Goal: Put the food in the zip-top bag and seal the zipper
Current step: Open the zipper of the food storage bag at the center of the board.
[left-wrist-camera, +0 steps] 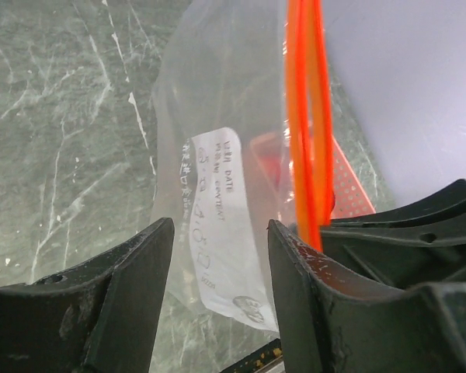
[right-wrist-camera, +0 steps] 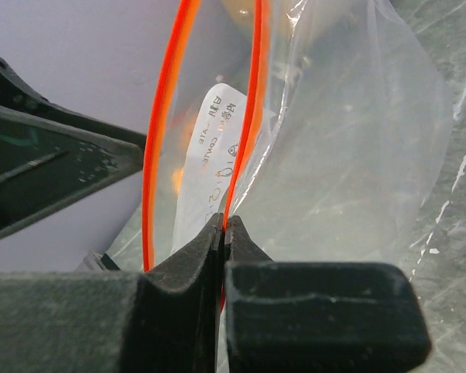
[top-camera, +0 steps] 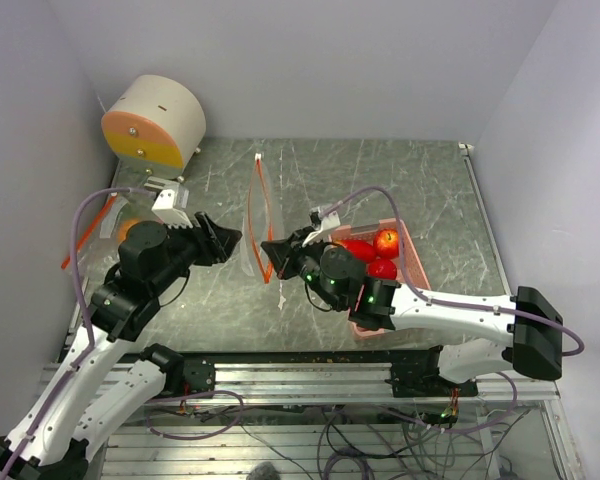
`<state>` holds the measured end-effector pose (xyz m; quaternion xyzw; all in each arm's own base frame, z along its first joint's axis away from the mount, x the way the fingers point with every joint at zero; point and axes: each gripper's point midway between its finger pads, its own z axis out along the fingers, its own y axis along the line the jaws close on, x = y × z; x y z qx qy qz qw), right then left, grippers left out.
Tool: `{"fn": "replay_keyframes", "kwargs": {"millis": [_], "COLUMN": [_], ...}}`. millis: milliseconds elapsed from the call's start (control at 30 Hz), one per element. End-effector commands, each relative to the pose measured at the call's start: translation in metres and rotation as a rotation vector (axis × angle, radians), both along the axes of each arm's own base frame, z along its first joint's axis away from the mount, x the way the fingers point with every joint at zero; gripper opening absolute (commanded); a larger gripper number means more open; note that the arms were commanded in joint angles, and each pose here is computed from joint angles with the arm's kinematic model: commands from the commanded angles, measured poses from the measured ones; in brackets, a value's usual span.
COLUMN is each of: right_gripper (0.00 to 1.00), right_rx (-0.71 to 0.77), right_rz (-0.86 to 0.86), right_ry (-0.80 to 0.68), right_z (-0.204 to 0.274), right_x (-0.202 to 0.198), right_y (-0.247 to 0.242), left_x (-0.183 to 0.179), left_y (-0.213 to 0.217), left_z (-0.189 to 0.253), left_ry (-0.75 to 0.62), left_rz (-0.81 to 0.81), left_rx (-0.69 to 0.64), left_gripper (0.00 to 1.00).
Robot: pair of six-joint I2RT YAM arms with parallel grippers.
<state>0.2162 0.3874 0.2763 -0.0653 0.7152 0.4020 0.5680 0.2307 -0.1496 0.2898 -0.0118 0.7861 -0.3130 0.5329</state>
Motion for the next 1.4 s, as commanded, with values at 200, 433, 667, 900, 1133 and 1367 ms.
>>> {"fn": "replay_keyframes", "kwargs": {"millis": [200, 433, 667, 900, 1133, 1367], "right_gripper": [0.0, 0.0, 0.0, 0.0, 0.0, 0.0], "right_rx": [-0.055, -0.077, -0.095, -0.096, -0.1, -0.099], "right_rz": [0.025, 0.036, 0.027, 0.028, 0.034, 0.032], "right_ry": [0.005, 0.006, 0.005, 0.006, 0.006, 0.001], "right_z": [-0.011, -0.014, -0.016, -0.018, -0.018, -0.015], "right_x": [0.001, 0.001, 0.003, 0.003, 0.003, 0.003], "right_y": [0.011, 0.018, 0.017, 0.018, 0.02, 0.02], "left_x": [0.0, 0.014, 0.023, 0.029, 0.034, 0.037], "left_y": [-0.01, -0.023, -0.032, -0.032, -0.039, -0.038], "left_z": [0.061, 0.049, 0.03, 0.031, 0.02, 0.019], "left_ry": [-0.125, -0.085, -0.025, -0.016, 0.017, 0.021], "left_rz": [-0.034, -0.064, -0.085, -0.078, -0.096, -0.086], "left_rx": [-0.121, -0.111, -0.087, -0.064, -0.066, -0.051], "left_gripper": [0.66, 0.63, 0.59, 0.53, 0.5, 0.5]}}
